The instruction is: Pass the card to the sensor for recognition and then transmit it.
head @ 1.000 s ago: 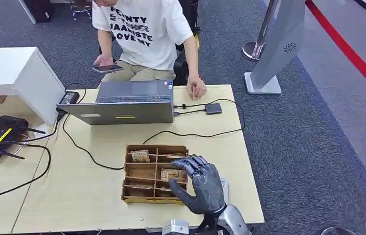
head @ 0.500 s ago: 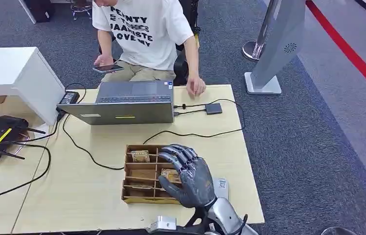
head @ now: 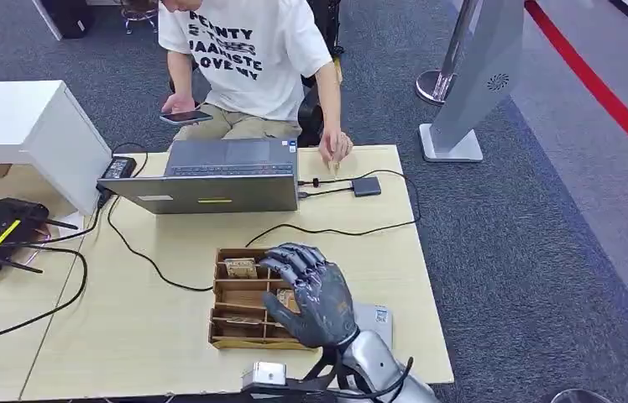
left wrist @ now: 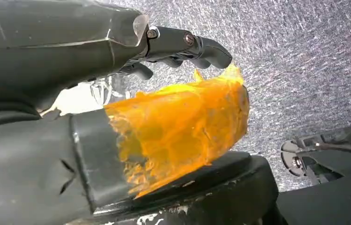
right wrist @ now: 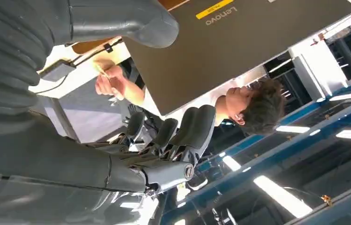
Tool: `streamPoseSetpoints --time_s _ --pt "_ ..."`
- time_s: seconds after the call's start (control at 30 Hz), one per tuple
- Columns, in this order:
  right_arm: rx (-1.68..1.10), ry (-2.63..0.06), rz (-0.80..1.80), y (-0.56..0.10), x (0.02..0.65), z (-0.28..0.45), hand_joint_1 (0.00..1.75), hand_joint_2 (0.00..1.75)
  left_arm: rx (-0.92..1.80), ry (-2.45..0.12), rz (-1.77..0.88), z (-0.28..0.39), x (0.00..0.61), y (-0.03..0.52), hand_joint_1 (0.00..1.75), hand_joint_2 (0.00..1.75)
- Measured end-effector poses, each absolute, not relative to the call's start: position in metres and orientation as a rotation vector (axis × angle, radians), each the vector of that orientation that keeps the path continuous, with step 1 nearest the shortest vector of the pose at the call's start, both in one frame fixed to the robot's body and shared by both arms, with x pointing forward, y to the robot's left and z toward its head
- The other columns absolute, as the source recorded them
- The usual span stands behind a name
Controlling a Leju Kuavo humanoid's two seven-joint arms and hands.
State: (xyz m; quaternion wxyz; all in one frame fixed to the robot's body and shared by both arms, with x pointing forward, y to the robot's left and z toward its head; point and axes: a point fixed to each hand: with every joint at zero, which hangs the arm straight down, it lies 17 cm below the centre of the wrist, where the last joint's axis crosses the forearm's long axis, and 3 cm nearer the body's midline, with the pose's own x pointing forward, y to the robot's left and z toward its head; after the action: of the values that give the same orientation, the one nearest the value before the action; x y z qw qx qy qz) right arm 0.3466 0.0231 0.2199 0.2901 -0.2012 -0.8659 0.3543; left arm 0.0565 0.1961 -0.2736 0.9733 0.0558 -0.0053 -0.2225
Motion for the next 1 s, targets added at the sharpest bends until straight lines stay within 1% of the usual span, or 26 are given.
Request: streamPoseSetpoints --time_s 0.1,0.13,0.17,0.2,0.27,0.33,0.37,0.4,0.47,0.5,0.53,0.57,0.6,0.63,0.7,0.73,0.83,0.87,1.0 --pt "-0.556 -2.300 0.967 0.026 0.348 0.216 0.66 1.75 0.111 -0.012 -0.450 -0.273 0.058 0.195 0.00 0.00" --pt "-0.564 -2.298 0.976 0.026 0.349 0.215 0.80 1.75 0.111 -0.013 -0.451 -0.273 0.059 0.195 0.00 0.00" --pt "-0.577 -2.292 0.983 0.026 0.350 0.213 0.80 1.75 0.110 -0.014 -0.451 -0.273 0.060 0.195 0.00 0.00" --pt "-0.588 -2.289 0.990 0.026 0.350 0.212 0.93 1.75 0.109 -0.014 -0.451 -0.273 0.060 0.195 0.00 0.00" --pt "-0.610 -2.280 1.005 0.025 0.351 0.208 0.91 1.75 0.109 -0.017 -0.450 -0.273 0.060 0.195 0.00 0.00" --pt "-0.623 -2.276 1.016 0.024 0.352 0.207 0.79 1.75 0.108 -0.025 -0.450 -0.273 0.061 0.194 0.00 0.00" --pt "-0.632 -2.269 1.023 0.022 0.355 0.205 0.79 1.75 0.108 -0.026 -0.448 -0.273 0.061 0.194 0.00 0.00" --pt "-0.644 -2.265 1.036 0.018 0.358 0.203 0.73 1.75 0.108 -0.028 -0.446 -0.273 0.062 0.194 0.00 0.00" --pt "-0.657 -2.255 1.043 0.011 0.365 0.200 0.73 1.75 0.108 -0.027 -0.441 -0.273 0.061 0.194 0.00 0.00" --pt "-0.662 -2.254 1.049 0.009 0.366 0.199 0.77 1.75 0.108 -0.027 -0.438 -0.273 0.061 0.194 0.00 0.00" --pt "-0.666 -2.253 1.057 0.007 0.366 0.198 0.87 1.75 0.107 -0.026 -0.435 -0.273 0.060 0.194 0.00 0.00" --pt "-0.669 -2.251 1.064 0.005 0.366 0.196 0.86 1.75 0.107 -0.028 -0.435 -0.273 0.061 0.194 0.00 0.00" --pt "-0.674 -2.248 1.070 0.003 0.367 0.194 0.77 1.75 0.106 -0.030 -0.435 -0.273 0.061 0.194 0.00 0.00" --pt "-0.679 -2.245 1.078 0.001 0.368 0.193 0.73 1.75 0.105 -0.035 -0.433 -0.274 0.061 0.194 0.00 0.00" --pt "-0.687 -2.242 1.090 -0.002 0.368 0.192 0.75 1.75 0.102 -0.041 -0.430 -0.274 0.060 0.194 0.00 0.00" --pt "-0.691 -2.238 1.096 -0.005 0.368 0.191 0.79 1.75 0.101 -0.042 -0.428 -0.274 0.059 0.194 0.00 0.00" --pt "-0.702 -2.231 1.108 -0.011 0.369 0.192 0.77 1.75 0.102 -0.039 -0.425 -0.275 0.056 0.195 0.00 0.00" --pt "-0.704 -2.231 1.112 -0.012 0.369 0.193 0.80 1.75 0.101 -0.039 -0.423 -0.275 0.056 0.195 0.00 0.00" --pt "-0.705 -2.230 1.126 -0.016 0.369 0.195 0.77 1.75 0.102 -0.039 -0.417 -0.275 0.056 0.195 0.00 0.00"
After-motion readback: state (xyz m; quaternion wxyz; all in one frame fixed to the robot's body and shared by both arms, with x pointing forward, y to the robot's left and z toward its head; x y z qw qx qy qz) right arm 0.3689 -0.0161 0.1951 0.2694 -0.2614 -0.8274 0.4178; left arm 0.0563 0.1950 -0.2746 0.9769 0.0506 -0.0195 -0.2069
